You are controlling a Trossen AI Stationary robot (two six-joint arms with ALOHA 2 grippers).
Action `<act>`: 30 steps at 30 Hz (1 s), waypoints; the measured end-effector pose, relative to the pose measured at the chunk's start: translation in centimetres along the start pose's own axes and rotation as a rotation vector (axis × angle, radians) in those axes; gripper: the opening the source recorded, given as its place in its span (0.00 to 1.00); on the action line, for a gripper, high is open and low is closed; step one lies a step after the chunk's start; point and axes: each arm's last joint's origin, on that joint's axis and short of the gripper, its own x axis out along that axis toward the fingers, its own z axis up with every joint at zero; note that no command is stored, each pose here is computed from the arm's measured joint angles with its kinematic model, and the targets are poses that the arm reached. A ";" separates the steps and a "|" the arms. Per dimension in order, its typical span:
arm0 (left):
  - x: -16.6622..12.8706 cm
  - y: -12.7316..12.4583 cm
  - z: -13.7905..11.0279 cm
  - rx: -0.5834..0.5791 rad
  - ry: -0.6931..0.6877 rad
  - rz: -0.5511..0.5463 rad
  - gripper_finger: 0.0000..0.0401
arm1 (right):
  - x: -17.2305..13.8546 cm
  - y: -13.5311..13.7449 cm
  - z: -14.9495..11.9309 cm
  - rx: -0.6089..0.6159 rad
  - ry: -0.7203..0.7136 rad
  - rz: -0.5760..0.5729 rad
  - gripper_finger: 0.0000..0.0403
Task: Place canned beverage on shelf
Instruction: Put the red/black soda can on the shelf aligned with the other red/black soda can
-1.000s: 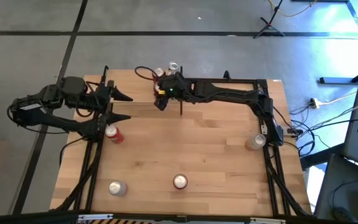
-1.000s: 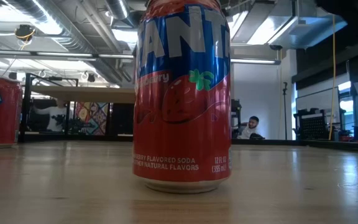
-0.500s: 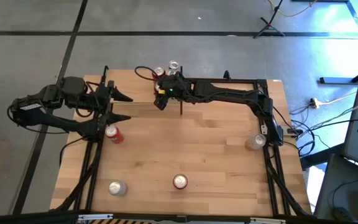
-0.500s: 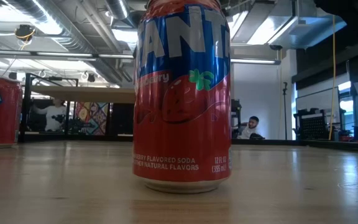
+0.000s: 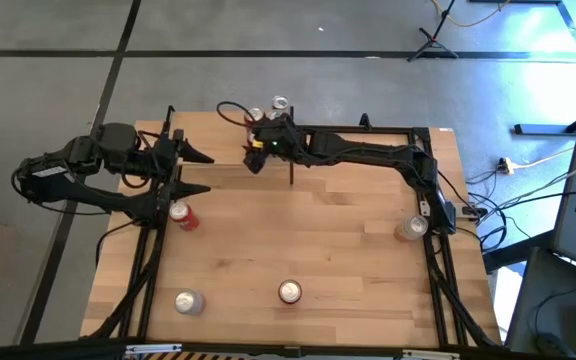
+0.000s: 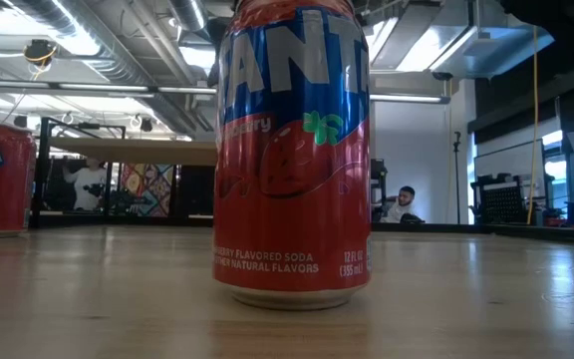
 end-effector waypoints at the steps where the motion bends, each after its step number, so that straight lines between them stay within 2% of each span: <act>1: 0.0 0.0 0.0 0.000 0.000 0.000 0.83 | 0.0 0.0 0.1 0.006 -0.009 0.001 0.88; 18: 0.0 0.0 0.0 0.000 0.000 0.000 0.83 | -0.5 0.2 1.1 0.003 -0.057 0.007 0.88; 25: 0.0 0.0 0.0 0.008 0.001 0.001 0.83 | -3.3 0.0 4.6 0.019 -0.113 0.035 0.88; 30: 0.0 0.0 0.0 0.008 0.001 0.006 0.83 | -6.0 -0.7 7.0 -0.034 -0.116 0.024 0.85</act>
